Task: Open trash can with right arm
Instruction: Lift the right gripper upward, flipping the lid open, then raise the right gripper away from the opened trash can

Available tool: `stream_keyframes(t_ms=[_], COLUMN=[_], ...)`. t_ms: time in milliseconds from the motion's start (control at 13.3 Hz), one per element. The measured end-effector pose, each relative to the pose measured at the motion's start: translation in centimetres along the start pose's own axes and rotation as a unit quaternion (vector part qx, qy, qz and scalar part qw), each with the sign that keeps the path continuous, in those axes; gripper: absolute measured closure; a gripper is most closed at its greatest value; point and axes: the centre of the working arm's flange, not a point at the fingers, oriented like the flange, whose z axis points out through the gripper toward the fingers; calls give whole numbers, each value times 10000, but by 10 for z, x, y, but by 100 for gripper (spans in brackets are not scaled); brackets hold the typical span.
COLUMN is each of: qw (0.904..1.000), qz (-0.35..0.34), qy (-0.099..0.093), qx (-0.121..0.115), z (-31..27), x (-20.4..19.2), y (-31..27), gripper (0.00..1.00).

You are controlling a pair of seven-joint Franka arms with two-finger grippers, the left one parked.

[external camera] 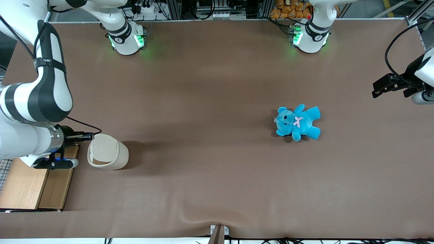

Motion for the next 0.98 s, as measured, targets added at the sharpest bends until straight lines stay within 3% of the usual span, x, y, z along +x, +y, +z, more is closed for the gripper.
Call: stream_keyframes(t_ms=[376,677,977], qw=[9995,9984,9961], qz=[112,180,-34], qy=[287,514,869], qx=[71,162,141], z=[-43,-77,-128], x=[-22,-46,-94], y=[17,30,35], gripper=[1,0,0])
